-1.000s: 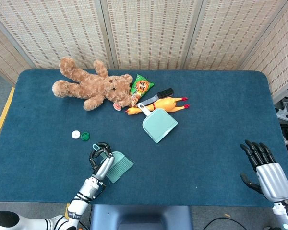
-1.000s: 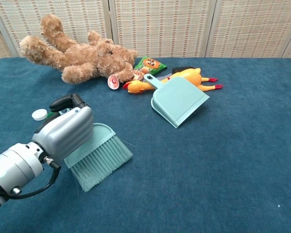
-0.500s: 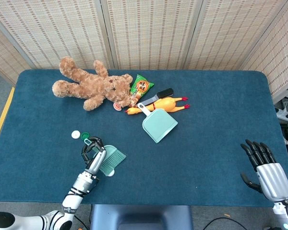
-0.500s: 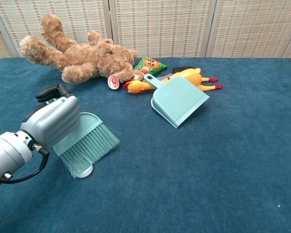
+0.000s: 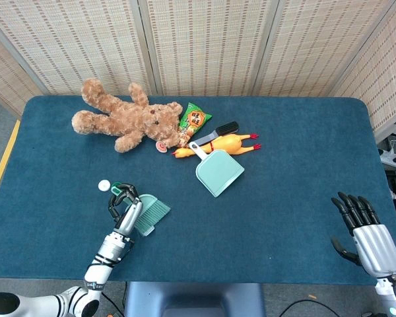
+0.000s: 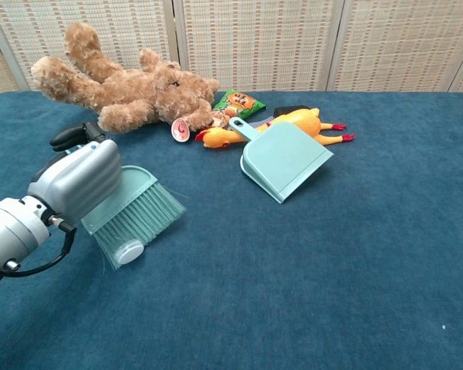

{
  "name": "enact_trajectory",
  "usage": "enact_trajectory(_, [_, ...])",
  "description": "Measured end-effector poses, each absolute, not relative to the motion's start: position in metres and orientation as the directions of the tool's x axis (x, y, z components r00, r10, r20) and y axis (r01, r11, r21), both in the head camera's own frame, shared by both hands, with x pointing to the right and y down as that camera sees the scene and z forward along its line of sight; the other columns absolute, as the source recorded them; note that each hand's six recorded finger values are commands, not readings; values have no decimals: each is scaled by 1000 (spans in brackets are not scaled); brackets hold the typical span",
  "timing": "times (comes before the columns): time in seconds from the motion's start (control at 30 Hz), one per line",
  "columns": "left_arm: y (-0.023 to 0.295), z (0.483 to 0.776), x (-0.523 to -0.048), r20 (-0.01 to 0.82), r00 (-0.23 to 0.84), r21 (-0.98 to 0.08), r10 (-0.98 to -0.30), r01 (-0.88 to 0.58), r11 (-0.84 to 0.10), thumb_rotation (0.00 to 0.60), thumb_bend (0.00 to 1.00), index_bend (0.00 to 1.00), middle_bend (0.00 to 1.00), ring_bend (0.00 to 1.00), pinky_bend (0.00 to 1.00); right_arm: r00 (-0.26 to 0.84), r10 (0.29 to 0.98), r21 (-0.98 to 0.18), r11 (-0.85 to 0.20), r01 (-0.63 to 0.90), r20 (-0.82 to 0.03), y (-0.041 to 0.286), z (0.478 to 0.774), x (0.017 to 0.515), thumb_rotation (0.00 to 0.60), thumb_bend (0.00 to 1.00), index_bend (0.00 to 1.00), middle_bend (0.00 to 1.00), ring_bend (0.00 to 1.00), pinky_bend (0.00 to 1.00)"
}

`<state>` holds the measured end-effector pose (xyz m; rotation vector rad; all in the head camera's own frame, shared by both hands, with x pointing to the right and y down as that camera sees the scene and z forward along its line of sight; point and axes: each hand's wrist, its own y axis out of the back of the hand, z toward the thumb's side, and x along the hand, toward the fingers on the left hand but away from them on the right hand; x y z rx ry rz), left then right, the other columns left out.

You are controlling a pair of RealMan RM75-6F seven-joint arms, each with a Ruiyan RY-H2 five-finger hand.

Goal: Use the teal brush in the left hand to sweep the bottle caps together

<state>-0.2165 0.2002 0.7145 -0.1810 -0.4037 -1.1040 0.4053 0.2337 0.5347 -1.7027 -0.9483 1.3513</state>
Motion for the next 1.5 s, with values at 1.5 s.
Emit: enact_trajectory(1.5, [255,680,-173,452,479,-151,-752,872,465,600,550,867,1000,744,824,175,894,-894,-434,112,-412,235,528,405,600,234,0,0,0,0])
